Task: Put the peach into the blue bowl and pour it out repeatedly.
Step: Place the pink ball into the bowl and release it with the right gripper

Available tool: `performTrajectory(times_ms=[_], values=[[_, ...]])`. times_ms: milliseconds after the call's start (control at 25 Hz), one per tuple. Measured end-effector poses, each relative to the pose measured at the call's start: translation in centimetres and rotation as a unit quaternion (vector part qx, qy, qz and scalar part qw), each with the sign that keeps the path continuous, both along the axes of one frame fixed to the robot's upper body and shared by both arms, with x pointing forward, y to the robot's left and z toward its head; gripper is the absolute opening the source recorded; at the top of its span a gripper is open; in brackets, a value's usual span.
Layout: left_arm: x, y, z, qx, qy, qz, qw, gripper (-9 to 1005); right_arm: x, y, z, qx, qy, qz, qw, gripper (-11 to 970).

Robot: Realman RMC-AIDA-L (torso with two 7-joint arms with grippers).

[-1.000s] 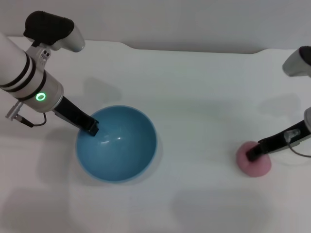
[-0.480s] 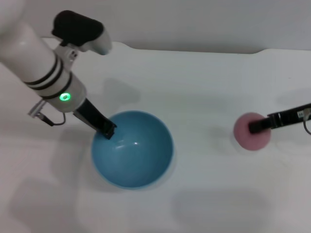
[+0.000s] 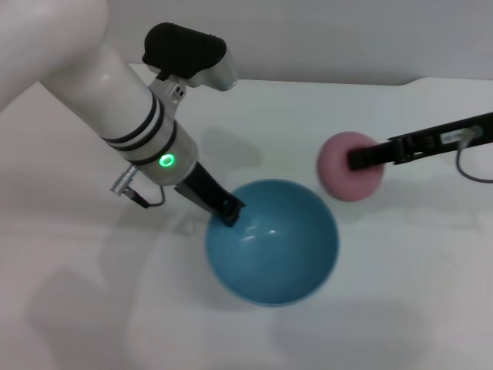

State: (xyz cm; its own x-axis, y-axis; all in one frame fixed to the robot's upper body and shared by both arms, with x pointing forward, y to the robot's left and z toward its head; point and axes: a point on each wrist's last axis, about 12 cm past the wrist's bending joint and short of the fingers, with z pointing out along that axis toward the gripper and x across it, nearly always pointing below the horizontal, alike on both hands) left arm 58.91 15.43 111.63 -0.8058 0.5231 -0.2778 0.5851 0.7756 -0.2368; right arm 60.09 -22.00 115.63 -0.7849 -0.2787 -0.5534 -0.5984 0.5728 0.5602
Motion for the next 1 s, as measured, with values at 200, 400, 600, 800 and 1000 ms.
performTrajectory(times_ms=[200,400,600,800,1000], values=[[0.2,-0.5,-0.1,-0.017,0.0,0.022,1.0,-1,-0.3,2.0,0.5,0.01,-0.008,0.04,0.999,62],[0.3,-0.3,-0.5,-0.019,-0.002,0.035,0.999,-2,-0.5,3.4,0.5,-0.002,-0.01,0.071,0.997,54],[0.5,-0.4,-0.6,-0.02,-0.004,0.037,0.999,-2,-0.9,4.7,0.1,-0.028,-0.005,0.105,0.994,46],[0.6,-0.4,-0.5,-0.021,-0.006,0.039,0.999,-2,-1.2,5.0,-0.3,-0.055,-0.001,0.123,0.991,160],[0.7,-0.4,-0.4,-0.021,-0.009,0.038,0.999,-1,-1.1,4.9,-0.5,-0.067,-0.003,0.125,0.99,341]])
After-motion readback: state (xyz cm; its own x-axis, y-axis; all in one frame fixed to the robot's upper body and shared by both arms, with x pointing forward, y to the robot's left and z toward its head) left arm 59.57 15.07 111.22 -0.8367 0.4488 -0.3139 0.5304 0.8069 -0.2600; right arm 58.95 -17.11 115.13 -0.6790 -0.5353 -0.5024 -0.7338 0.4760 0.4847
